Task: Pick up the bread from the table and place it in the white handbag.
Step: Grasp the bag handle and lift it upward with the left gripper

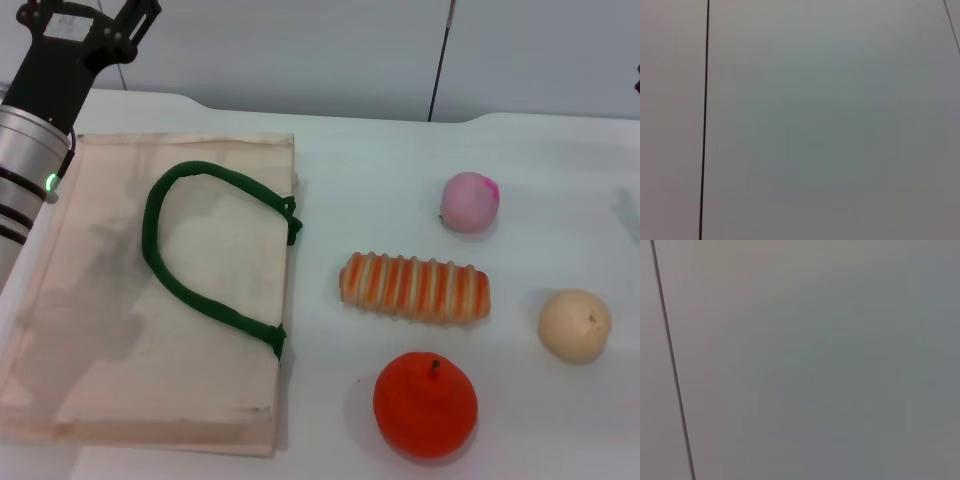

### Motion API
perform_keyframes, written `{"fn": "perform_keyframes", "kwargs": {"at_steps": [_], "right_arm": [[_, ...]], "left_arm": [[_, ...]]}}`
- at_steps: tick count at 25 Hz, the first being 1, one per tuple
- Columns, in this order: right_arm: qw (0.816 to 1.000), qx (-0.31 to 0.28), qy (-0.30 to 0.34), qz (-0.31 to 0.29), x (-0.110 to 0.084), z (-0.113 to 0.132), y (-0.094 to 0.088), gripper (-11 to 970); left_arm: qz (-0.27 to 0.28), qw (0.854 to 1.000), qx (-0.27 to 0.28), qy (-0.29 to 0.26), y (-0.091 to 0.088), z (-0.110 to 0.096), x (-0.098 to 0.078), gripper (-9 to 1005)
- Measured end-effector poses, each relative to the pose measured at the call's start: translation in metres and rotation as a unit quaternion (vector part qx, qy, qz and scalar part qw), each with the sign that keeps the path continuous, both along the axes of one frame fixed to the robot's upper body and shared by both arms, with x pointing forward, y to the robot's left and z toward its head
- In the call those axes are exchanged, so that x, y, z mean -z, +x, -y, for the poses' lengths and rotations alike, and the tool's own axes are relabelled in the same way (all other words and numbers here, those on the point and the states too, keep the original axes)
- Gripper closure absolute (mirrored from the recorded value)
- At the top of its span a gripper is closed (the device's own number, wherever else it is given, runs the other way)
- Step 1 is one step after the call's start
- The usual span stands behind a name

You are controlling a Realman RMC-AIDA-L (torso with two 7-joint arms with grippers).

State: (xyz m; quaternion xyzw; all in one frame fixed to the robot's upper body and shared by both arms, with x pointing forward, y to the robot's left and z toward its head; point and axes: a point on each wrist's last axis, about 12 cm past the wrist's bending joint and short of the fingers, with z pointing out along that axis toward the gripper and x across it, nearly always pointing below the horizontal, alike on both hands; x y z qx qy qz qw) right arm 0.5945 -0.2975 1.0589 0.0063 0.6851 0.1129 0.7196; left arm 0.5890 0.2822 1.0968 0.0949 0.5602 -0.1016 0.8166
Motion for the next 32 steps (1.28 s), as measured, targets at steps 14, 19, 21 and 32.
{"fn": "perform_keyframes", "kwargs": {"at_steps": [14, 19, 21, 32], "right_arm": [[1.000, 0.001, 0.001, 0.000, 0.000, 0.000, 0.000, 66], [1.000, 0.001, 0.001, 0.000, 0.000, 0.000, 0.000, 66], [1.000, 0.002, 0.001, 0.000, 0.000, 0.001, -0.001, 66], [1.000, 0.005, 0.001, -0.002, 0.001, 0.003, -0.002, 66]], "left_arm": [[-0.001, 1.000, 0.002, -0.007, 0.001, 0.001, -0.001, 168], [-0.036, 0.995, 0.018, -0.092, 0.005, -0.008, -0.001, 168], [-0.066, 0.988, 0.033, -0.139, 0.009, -0.014, -0.001, 168], [-0.204, 0.948, 0.153, -0.191, 0.026, -0.046, -0.023, 168]]}}
